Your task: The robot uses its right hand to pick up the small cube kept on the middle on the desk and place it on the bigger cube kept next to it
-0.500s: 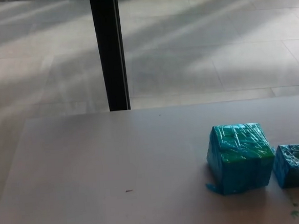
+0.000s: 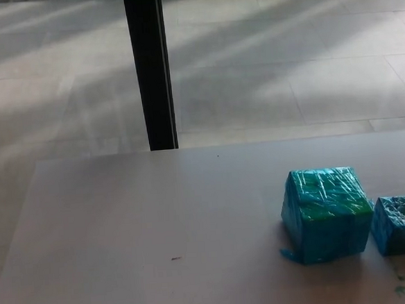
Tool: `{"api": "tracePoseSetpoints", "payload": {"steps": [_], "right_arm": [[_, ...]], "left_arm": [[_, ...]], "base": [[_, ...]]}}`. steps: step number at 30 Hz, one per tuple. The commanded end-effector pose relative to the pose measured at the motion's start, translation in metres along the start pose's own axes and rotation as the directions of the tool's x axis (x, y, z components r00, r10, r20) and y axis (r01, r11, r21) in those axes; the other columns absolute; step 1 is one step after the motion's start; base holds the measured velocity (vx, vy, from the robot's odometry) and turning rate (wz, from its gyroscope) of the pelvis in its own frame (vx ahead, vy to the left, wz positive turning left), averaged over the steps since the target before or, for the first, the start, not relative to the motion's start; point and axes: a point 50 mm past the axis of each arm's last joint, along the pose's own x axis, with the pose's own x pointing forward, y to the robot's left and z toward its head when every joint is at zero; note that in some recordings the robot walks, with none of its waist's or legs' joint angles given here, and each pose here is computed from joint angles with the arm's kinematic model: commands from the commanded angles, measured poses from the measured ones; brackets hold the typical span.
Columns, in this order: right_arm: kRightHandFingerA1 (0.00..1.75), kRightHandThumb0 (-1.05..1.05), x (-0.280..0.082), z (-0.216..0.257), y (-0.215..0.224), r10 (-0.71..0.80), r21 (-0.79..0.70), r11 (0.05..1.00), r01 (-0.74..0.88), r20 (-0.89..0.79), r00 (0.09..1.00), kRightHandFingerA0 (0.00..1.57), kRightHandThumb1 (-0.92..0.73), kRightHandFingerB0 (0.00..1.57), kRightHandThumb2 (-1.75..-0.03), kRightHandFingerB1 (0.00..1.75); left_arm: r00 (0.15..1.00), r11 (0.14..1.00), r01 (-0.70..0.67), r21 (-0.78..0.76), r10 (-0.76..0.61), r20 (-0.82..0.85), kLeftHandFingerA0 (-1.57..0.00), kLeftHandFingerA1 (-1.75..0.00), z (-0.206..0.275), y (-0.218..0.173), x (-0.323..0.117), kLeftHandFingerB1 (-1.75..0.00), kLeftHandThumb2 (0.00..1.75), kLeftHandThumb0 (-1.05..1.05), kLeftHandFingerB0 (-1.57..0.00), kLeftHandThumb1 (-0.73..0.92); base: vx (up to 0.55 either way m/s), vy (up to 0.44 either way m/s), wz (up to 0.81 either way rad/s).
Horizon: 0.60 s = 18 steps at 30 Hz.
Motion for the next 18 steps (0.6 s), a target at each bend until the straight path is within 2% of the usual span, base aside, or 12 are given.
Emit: {"api": "tracePoseSetpoints", "payload": {"steps": [1,2,3,4,5,12,13,14,15,16,17,18], "right_arm": [[0.74,-1.05,-0.002,-0.001,-0.014,-0.062,0.048,0.997,0.064,-0.026,0.998,0.52,-0.86,0.23,-0.72,0.64],[0.80,-1.05,-0.004,-0.001,-0.015,-0.062,0.066,0.996,0.063,-0.015,0.998,0.56,-0.86,0.30,-0.73,0.69],[0.79,-1.05,-0.004,-0.001,-0.015,-0.063,0.080,0.995,0.064,-0.007,0.998,0.55,-0.85,0.31,-0.73,0.69],[0.77,-1.05,-0.004,-0.001,-0.017,-0.073,0.099,0.992,0.074,-0.009,0.997,0.56,-0.84,0.34,-0.73,0.67],[0.75,-1.05,-0.004,-0.002,-0.018,-0.088,0.117,0.989,0.089,-0.016,0.996,0.55,-0.85,0.31,-0.73,0.66],[0.78,-1.05,-0.004,0.016,-0.036,-0.164,0.212,0.965,0.156,0.023,0.986,0.40,-0.92,0.18,-0.75,0.71],[0.76,-1.05,-0.003,0.020,-0.039,-0.186,0.238,0.955,0.176,0.020,0.982,0.36,-0.92,0.16,-0.75,0.68],[0.67,-1.02,-0.003,0.031,-0.047,-0.227,0.297,0.932,0.208,0.029,0.973,0.27,-0.73,0.08,-1.23,0.54],[0.67,-1.02,-0.004,0.032,-0.048,-0.231,0.304,0.929,0.212,0.029,0.972,0.27,-0.73,0.08,-1.23,0.54],[0.59,-1.05,-0.004,0.042,-0.056,-0.262,0.336,0.913,0.233,0.043,0.964,0.15,-0.92,0.00,-0.83,0.39],[0.60,-1.01,-0.005,0.055,-0.063,-0.304,0.369,0.893,0.258,0.071,0.950,0.11,-0.75,0.00,-1.23,0.25],[0.65,-1.05,-0.005,0.066,-0.069,-0.353,0.354,0.884,0.306,0.076,0.932,0.14,-0.92,0.00,-0.85,0.34]], "left_arm": [[1.000,1.000,-0.012,-0.011,0.012,-0.007,-0.27,-0.39,-0.002,0.010,-0.005,-0.31,0.68,-0.94,-0.21,0.86],[1.000,1.000,-0.019,-0.024,0.019,-0.004,-0.21,-0.49,-0.002,0.012,-0.005,-0.43,1.04,-0.91,-0.15,0.68],[1.000,0.999,-0.021,-0.035,0.021,-0.002,-0.26,-0.39,-0.002,0.013,-0.006,-0.30,0.67,-0.92,-0.18,0.87],[1.000,0.999,-0.019,-0.041,0.019,-0.003,-0.19,-0.48,-0.002,0.015,-0.007,-0.42,1.04,-0.90,-0.12,0.69],[1.000,0.999,-0.022,-0.042,0.022,-0.007,-0.20,-0.49,-0.004,0.018,-0.009,-0.42,1.04,-0.90,-0.12,0.68],[0.999,0.994,-0.041,-0.103,0.039,-0.017,-0.19,-0.49,-0.010,0.030,-0.016,-0.42,1.02,-0.90,-0.12,0.66],[0.999,0.994,-0.048,-0.103,0.045,-0.023,-0.24,-0.38,-0.011,0.031,-0.016,-0.29,0.64,-0.92,-0.18,0.83],[0.999,0.995,-0.044,-0.092,0.042,-0.024,-0.23,-0.37,-0.011,0.031,-0.016,-0.30,0.66,-0.92,-0.17,0.84],[0.999,0.995,-0.044,-0.091,0.042,-0.024,-0.23,-0.37,-0.011,0.031,-0.016,-0.30,0.66,-0.92,-0.17,0.84],[0.999,0.993,-0.048,-0.105,0.046,-0.023,-0.24,-0.39,-0.011,0.031,-0.016,-0.30,0.65,-0.91,-0.17,0.83],[0.999,0.995,-0.042,-0.092,0.040,-0.023,-0.23,-0.38,-0.012,0.031,-0.016,-0.30,0.66,-0.93,-0.18,0.84],[0.999,0.995,-0.041,-0.094,0.040,-0.023,-0.23,-0.37,-0.012,0.031,-0.016,-0.30,0.66,-0.92,-0.17,0.83]], "base": [[0.00,0.000,0.00],[0.00,0.000,0.00],[0.00,0.000,0.00],[0.00,0.000,0.00],[0.00,0.000,0.00],[0.00,0.000,0.00],[0.00,0.000,0.00],[0.00,0.000,0.00],[0.00,0.000,0.00],[0.00,0.000,0.00],[0.00,0.000,0.00],[0.00,0.000,0.00]]}}
